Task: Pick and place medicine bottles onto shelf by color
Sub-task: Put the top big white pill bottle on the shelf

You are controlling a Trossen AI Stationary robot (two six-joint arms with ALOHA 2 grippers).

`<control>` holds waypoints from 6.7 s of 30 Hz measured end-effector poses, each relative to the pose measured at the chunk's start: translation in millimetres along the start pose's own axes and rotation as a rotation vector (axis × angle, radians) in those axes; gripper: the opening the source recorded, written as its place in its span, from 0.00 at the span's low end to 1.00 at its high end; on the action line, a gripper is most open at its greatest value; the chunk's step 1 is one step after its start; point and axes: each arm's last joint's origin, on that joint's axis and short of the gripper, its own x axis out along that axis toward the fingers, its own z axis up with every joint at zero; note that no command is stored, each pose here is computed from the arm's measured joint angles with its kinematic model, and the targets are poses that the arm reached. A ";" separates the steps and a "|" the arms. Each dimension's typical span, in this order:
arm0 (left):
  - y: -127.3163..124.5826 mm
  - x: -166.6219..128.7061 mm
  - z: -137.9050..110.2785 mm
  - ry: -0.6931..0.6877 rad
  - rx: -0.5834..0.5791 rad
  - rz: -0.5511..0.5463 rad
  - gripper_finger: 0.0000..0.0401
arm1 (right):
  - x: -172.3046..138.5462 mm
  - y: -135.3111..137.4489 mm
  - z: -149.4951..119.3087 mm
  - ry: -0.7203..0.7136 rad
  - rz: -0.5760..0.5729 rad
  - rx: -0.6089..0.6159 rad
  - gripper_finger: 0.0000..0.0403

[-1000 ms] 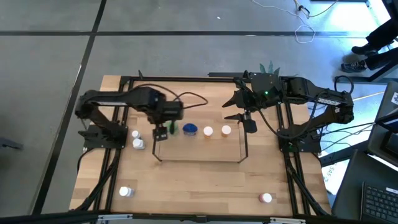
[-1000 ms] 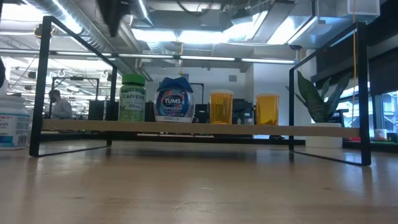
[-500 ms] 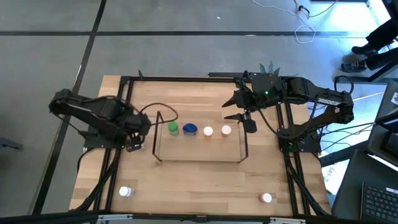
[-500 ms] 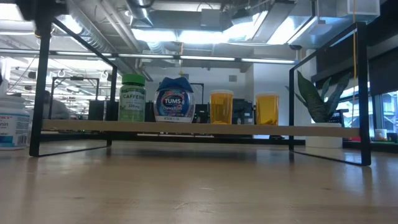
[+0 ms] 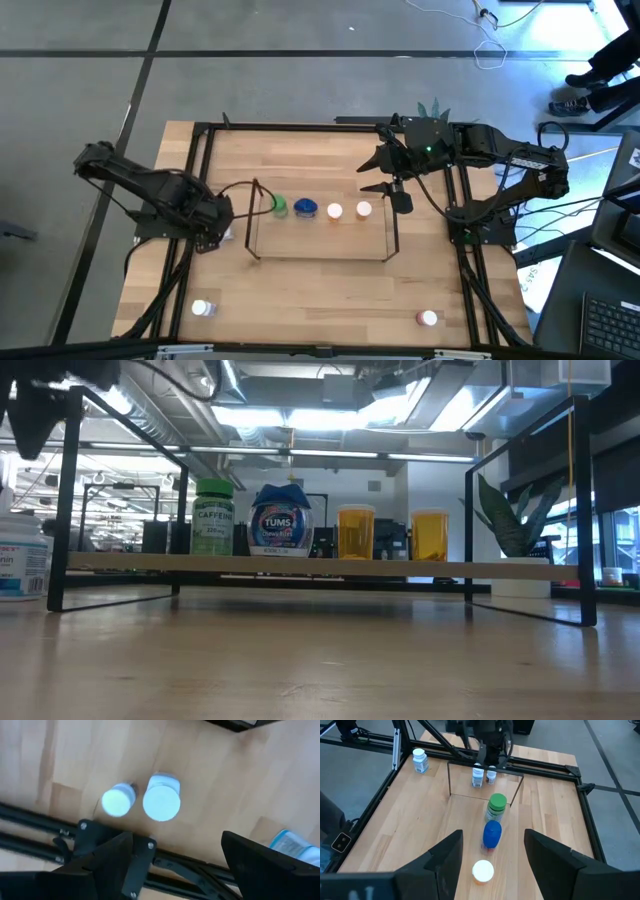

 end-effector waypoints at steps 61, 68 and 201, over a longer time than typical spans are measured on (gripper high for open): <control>-0.6 76.0 -11.7 -0.017 0.242 0.019 0.75 | 0.0 0.0 0.5 -0.005 0.000 0.000 0.53; -0.7 78.6 -11.7 -0.015 0.275 0.024 0.75 | 0.0 0.0 0.4 -0.004 0.000 0.000 0.53; -57.9 50.5 157.6 -0.105 0.318 0.017 0.39 | -0.2 -0.1 1.2 -0.013 -0.002 -0.001 0.53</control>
